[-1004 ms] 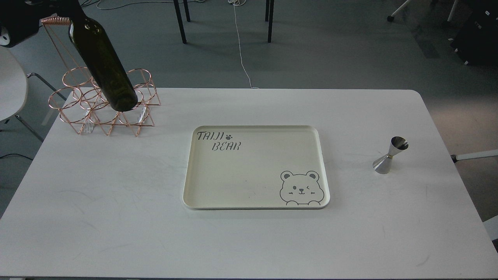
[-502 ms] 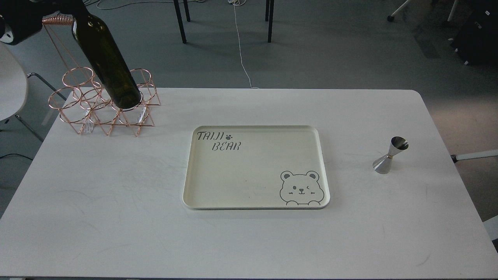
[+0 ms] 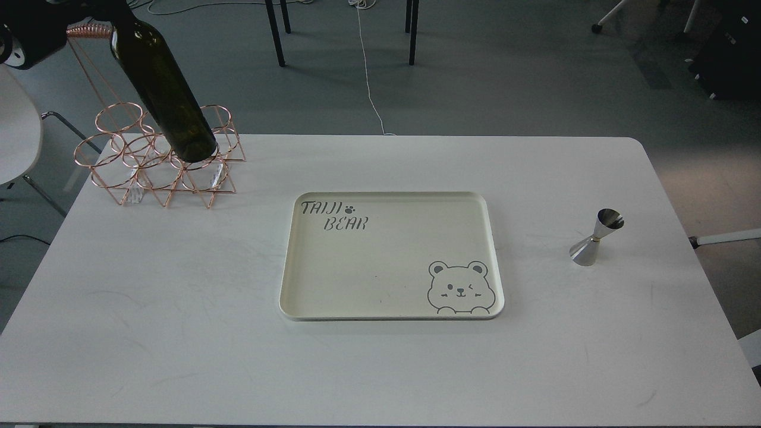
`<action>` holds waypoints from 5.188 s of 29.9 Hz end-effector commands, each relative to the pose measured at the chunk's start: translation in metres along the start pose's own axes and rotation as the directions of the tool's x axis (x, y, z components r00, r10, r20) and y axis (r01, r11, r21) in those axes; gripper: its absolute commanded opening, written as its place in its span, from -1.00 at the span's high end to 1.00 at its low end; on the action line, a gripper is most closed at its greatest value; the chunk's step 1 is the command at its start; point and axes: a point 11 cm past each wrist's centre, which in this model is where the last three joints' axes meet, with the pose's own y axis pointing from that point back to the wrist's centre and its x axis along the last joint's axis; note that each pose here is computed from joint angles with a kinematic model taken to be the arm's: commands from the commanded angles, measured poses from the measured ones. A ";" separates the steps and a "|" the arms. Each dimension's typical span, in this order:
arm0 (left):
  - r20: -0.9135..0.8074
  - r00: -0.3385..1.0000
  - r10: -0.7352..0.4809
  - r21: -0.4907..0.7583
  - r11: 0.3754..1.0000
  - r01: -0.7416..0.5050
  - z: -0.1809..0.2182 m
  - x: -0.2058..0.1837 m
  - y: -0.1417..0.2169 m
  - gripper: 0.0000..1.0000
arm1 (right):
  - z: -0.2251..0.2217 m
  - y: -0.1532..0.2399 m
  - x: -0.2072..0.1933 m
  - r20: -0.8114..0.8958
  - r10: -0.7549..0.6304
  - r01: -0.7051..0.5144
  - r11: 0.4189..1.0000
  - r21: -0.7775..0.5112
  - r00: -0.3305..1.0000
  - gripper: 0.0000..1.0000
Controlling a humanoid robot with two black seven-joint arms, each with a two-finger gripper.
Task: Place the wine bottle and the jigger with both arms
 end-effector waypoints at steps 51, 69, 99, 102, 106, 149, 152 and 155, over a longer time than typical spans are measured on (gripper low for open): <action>0.060 0.998 -0.025 -0.025 0.999 0.027 0.012 0.001 -0.005 0.72 | -0.005 0.002 0.005 -0.008 0.008 -0.008 1.000 0.005 1.000 -0.94; 0.061 0.996 -0.070 -0.031 0.997 0.072 0.014 -0.023 -0.009 0.71 | -0.004 0.002 0.004 -0.008 0.007 -0.007 1.000 0.005 1.000 -0.94; -0.097 0.990 -0.098 0.002 0.995 0.098 0.002 -0.070 -0.008 -0.78 | -0.006 0.002 0.005 -0.009 0.007 -0.007 1.000 0.006 1.000 -0.94; -0.188 0.981 -0.057 0.000 0.998 0.058 0.001 -0.060 -0.007 -0.91 | -0.006 0.002 0.005 -0.009 0.007 -0.007 1.000 0.006 1.000 -0.94; -0.347 0.937 0.045 0.027 0.999 -0.038 -0.010 -0.039 -0.002 -0.95 | -0.007 0.003 0.008 -0.013 0.015 -0.015 1.000 0.007 1.000 -0.94; -0.808 -0.568 0.153 0.328 0.919 -0.220 -0.112 -0.132 0.065 -0.97 | 0.146 0.074 0.017 0.401 0.310 -0.233 0.945 -0.228 0.862 -0.98; -0.795 -0.587 0.151 0.335 0.917 -0.218 -0.111 -0.139 0.066 -0.97 | 0.156 0.072 0.004 0.421 0.301 -0.216 0.947 -0.238 0.856 -0.99; -0.791 -0.593 0.149 0.335 0.917 -0.216 -0.109 -0.142 0.064 -0.97 | 0.156 0.071 0.004 0.426 0.301 -0.218 0.947 -0.235 0.853 -0.99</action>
